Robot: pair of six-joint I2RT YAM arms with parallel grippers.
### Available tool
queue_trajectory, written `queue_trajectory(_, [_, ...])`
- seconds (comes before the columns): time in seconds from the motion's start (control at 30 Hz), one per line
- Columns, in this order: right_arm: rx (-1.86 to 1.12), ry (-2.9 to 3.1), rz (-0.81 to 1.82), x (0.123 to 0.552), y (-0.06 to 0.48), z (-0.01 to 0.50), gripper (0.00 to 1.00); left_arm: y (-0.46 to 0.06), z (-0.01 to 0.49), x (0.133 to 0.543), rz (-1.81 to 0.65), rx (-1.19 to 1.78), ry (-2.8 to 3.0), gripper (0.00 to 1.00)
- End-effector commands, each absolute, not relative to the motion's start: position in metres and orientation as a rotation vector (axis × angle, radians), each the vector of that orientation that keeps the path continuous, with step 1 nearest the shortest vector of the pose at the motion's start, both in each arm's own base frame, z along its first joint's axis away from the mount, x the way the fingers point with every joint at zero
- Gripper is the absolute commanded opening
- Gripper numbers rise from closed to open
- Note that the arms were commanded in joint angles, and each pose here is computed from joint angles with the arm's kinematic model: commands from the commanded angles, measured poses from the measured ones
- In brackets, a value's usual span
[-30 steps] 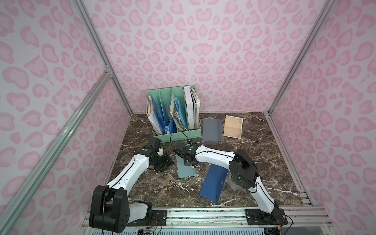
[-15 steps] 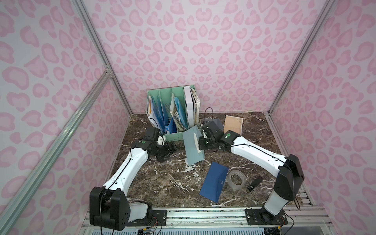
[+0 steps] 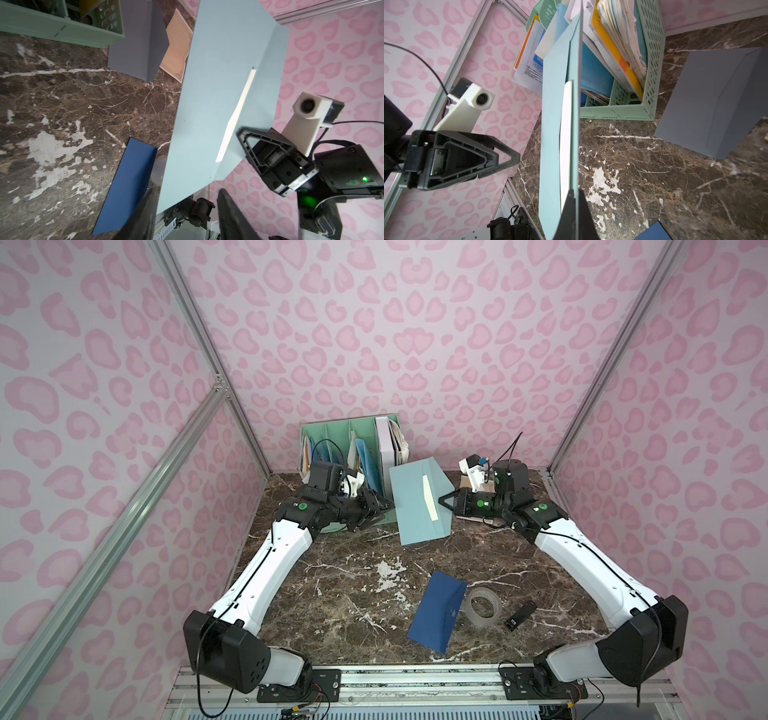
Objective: Take the letter paper out of the envelope
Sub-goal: Take out the letter paper from the envelope.
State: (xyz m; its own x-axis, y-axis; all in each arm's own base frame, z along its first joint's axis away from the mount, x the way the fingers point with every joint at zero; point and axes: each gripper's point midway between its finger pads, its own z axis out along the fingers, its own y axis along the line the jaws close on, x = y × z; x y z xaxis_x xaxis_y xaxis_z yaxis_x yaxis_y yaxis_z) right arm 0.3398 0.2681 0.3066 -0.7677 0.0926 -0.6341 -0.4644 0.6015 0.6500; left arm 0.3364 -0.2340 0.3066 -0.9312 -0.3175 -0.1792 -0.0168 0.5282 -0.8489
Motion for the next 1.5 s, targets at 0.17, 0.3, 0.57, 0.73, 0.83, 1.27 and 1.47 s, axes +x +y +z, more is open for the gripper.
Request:
queue_trajectory(0.17, [-0.337, 2.150, 1.116, 0.332, 0.263, 0.317, 0.00, -0.269, 0.321, 0.353, -1.285, -0.250, 2.532, 0.39])
queue_trajectory(0.3, [-0.346, 2.151, 1.113, 0.330, 0.263, 0.315, 0.00, -0.279, 0.322, 0.356, -1.282, -0.237, 2.527, 0.39])
queue_trajectory(0.57, [-0.355, 2.158, 1.091, 0.331, 0.261, 0.312, 0.00, -0.289, 0.321, 0.360, -1.292, -0.235, 2.538, 0.42])
queue_trajectory(0.73, [-0.361, 2.161, 1.090, 0.332, 0.263, 0.310, 0.00, -0.294, 0.320, 0.358, -1.296, -0.229, 2.545, 0.44])
queue_trajectory(0.83, [-0.364, 2.163, 1.093, 0.332, 0.264, 0.308, 0.00, -0.298, 0.322, 0.358, -1.303, -0.225, 2.542, 0.46])
queue_trajectory(1.27, [-0.425, 2.097, 1.228, 0.319, 0.284, 0.322, 0.00, -0.307, 0.315, 0.353, -1.274, -0.203, 2.567, 0.60])
queue_trajectory(1.47, [-0.444, 2.067, 1.287, 0.314, 0.290, 0.329, 0.00, -0.302, 0.309, 0.350, -1.219, -0.191, 2.588, 0.58])
